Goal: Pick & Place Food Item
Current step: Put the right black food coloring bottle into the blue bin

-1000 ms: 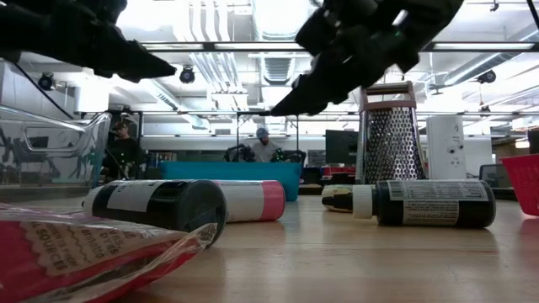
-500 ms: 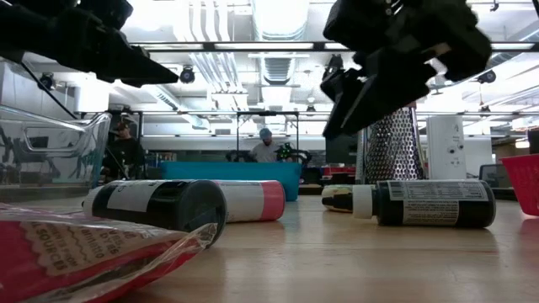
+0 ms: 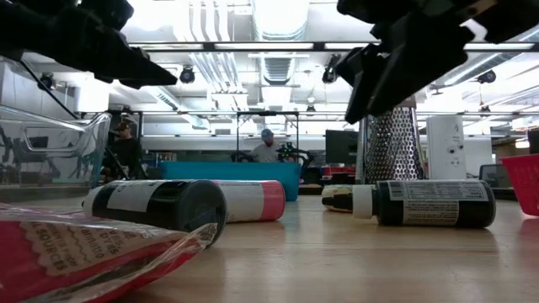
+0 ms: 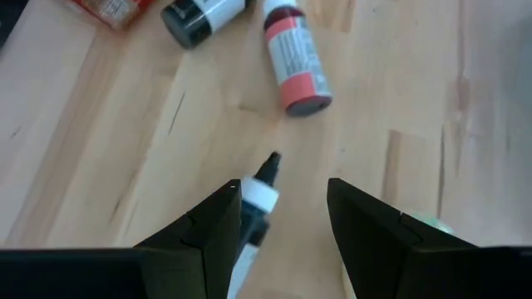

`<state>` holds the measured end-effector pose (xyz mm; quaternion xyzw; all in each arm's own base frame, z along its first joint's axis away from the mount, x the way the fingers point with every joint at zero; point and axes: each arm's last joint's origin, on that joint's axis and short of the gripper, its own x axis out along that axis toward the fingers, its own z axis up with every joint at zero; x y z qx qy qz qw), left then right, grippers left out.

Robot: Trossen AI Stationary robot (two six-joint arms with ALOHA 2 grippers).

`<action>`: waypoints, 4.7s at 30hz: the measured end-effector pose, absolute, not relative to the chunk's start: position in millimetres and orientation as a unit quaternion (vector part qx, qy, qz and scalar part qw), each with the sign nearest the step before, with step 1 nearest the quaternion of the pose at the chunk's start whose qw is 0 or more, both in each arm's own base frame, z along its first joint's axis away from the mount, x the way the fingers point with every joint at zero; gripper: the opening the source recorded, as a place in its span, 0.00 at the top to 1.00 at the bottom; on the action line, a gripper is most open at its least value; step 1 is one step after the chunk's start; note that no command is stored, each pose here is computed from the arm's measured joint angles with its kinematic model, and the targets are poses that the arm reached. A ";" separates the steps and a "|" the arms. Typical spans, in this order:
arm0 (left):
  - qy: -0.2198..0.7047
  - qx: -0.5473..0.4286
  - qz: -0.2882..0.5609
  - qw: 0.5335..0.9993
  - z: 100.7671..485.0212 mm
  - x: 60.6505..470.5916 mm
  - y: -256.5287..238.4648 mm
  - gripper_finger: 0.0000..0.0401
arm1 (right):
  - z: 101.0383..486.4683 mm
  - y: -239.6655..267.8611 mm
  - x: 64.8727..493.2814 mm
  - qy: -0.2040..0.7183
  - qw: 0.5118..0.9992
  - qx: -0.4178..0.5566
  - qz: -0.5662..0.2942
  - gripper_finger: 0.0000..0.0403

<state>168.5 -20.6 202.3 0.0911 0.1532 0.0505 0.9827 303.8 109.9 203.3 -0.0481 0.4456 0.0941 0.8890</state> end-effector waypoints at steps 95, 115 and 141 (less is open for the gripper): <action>0.166 0.098 0.043 0.980 199.1 167.3 -22.1 0.53 | 157.4 125.2 372.9 0.638 0.769 0.024 0.043 0.43; 0.166 0.098 0.044 0.980 199.2 167.3 -22.0 0.53 | 149.3 129.7 369.2 0.632 0.773 0.026 0.040 0.74; 0.167 0.098 0.045 0.980 198.8 167.3 -21.9 0.53 | 241.6 144.9 379.5 0.398 0.913 -0.084 0.031 0.74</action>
